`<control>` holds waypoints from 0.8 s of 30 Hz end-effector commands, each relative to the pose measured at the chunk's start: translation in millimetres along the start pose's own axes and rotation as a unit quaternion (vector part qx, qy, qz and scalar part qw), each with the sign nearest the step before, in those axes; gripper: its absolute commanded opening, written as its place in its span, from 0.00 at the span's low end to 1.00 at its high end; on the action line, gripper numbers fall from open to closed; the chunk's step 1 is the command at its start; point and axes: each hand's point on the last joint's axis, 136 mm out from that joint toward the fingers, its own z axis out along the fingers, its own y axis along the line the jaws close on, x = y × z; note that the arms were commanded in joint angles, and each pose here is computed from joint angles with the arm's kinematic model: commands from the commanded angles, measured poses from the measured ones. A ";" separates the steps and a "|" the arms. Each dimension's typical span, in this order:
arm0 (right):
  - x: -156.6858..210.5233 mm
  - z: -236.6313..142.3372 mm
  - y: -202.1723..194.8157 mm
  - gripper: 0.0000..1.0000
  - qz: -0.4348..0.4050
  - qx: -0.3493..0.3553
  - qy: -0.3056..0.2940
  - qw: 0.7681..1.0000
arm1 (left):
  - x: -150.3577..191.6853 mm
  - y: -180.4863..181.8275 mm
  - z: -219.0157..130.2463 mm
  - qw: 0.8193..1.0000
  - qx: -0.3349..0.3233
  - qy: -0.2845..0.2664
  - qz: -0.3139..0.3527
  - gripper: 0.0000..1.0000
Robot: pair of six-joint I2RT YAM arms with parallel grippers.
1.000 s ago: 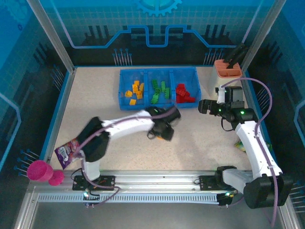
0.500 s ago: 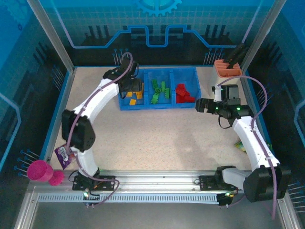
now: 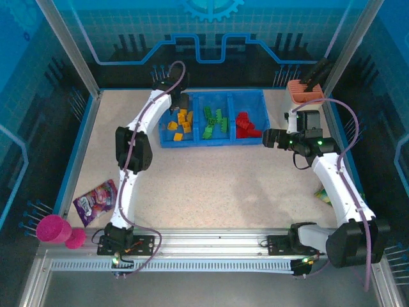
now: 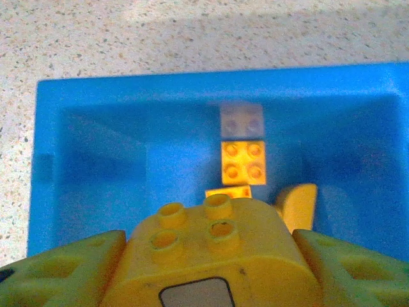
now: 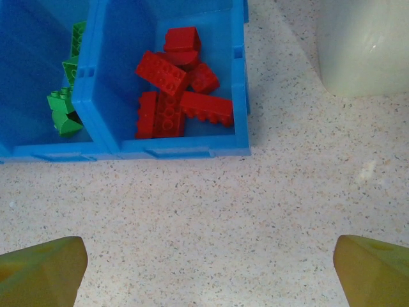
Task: Sort the legos into containers by color
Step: Place the lego in the container.
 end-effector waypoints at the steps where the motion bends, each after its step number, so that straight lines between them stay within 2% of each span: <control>1: -9.8 -6.4 4.6 1.00 -0.019 0.004 -0.006 1.000 | 6.1 7.1 10.4 1.000 0.004 0.023 -0.015 0.59; 15: -13.2 0.4 5.2 1.00 -0.024 0.006 0.004 1.000 | 25.2 0.5 47.1 0.998 0.010 0.049 -0.024 0.61; 20: -12.9 2.9 4.5 1.00 -0.026 0.007 0.009 1.000 | 28.8 -1.7 55.8 0.998 0.013 0.053 -0.027 0.65; 24: -12.7 4.2 4.5 1.00 -0.026 0.007 0.011 1.000 | 28.4 -2.2 56.7 0.998 0.013 0.052 -0.030 0.73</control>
